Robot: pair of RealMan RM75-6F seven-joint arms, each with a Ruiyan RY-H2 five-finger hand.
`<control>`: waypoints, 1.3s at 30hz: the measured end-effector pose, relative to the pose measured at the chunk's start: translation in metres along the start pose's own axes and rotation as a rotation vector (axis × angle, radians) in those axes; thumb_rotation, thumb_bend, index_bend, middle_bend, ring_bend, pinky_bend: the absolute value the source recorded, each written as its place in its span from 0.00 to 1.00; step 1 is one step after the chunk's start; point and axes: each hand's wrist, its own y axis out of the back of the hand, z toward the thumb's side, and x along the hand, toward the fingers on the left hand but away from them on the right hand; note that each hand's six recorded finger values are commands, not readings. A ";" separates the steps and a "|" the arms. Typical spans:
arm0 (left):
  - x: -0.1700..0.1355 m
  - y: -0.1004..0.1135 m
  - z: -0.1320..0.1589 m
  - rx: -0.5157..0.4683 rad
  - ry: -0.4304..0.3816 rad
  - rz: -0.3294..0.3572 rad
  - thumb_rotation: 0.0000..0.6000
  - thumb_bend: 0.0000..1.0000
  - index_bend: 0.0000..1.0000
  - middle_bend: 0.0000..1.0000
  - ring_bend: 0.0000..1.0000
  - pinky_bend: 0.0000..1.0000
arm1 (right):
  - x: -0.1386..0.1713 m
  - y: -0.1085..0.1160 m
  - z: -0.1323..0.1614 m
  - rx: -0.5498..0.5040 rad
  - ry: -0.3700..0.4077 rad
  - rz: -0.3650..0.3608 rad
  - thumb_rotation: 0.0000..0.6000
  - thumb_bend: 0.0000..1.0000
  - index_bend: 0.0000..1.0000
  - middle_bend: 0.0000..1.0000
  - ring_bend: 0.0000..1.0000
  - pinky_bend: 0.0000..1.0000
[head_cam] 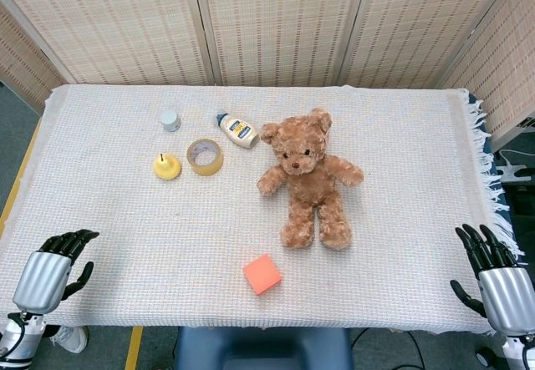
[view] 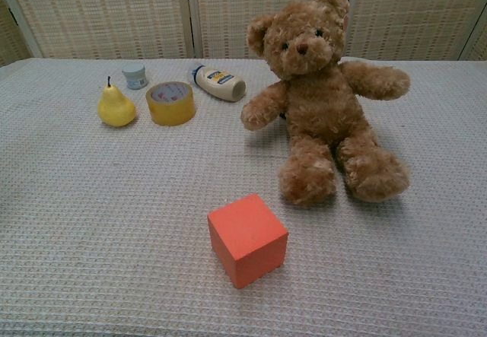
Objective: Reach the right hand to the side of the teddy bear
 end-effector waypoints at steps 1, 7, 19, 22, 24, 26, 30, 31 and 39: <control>0.000 0.000 0.000 -0.008 0.001 -0.001 1.00 0.43 0.21 0.23 0.25 0.35 | -0.002 -0.001 0.000 0.004 0.001 -0.009 1.00 0.12 0.00 0.08 0.02 0.22; -0.003 0.003 0.000 -0.032 -0.003 -0.009 1.00 0.43 0.21 0.23 0.25 0.35 | -0.026 0.000 0.003 0.013 0.002 -0.122 1.00 0.12 0.13 0.20 0.14 0.27; -0.003 -0.001 0.001 -0.049 -0.006 -0.053 1.00 0.43 0.24 0.23 0.25 0.35 | -0.086 -0.007 0.030 0.098 0.080 -0.239 1.00 0.12 0.23 0.28 0.22 0.36; -0.003 -0.002 0.002 -0.049 -0.011 -0.063 1.00 0.43 0.25 0.24 0.25 0.35 | -0.103 -0.018 0.040 0.120 0.112 -0.222 1.00 0.12 0.23 0.28 0.22 0.35; -0.003 -0.003 0.003 -0.055 -0.014 -0.073 1.00 0.43 0.25 0.24 0.25 0.36 | -0.117 -0.030 0.048 0.142 0.132 -0.198 1.00 0.12 0.23 0.28 0.22 0.34; -0.004 -0.004 0.003 -0.050 -0.017 -0.079 1.00 0.43 0.26 0.24 0.25 0.36 | -0.126 -0.038 0.054 0.152 0.144 -0.173 1.00 0.12 0.23 0.28 0.22 0.33; -0.004 -0.006 0.004 -0.058 -0.017 -0.092 1.00 0.43 0.27 0.24 0.25 0.36 | -0.142 -0.052 0.073 0.142 0.170 -0.138 1.00 0.12 0.23 0.28 0.21 0.32; -0.004 -0.005 0.004 -0.059 -0.019 -0.092 1.00 0.43 0.27 0.24 0.25 0.36 | -0.144 -0.054 0.075 0.143 0.175 -0.138 1.00 0.12 0.23 0.28 0.21 0.32; -0.005 -0.007 0.006 -0.055 -0.028 -0.103 1.00 0.43 0.27 0.24 0.25 0.36 | -0.156 -0.067 0.095 0.148 0.212 -0.162 1.00 0.12 0.24 0.28 0.21 0.32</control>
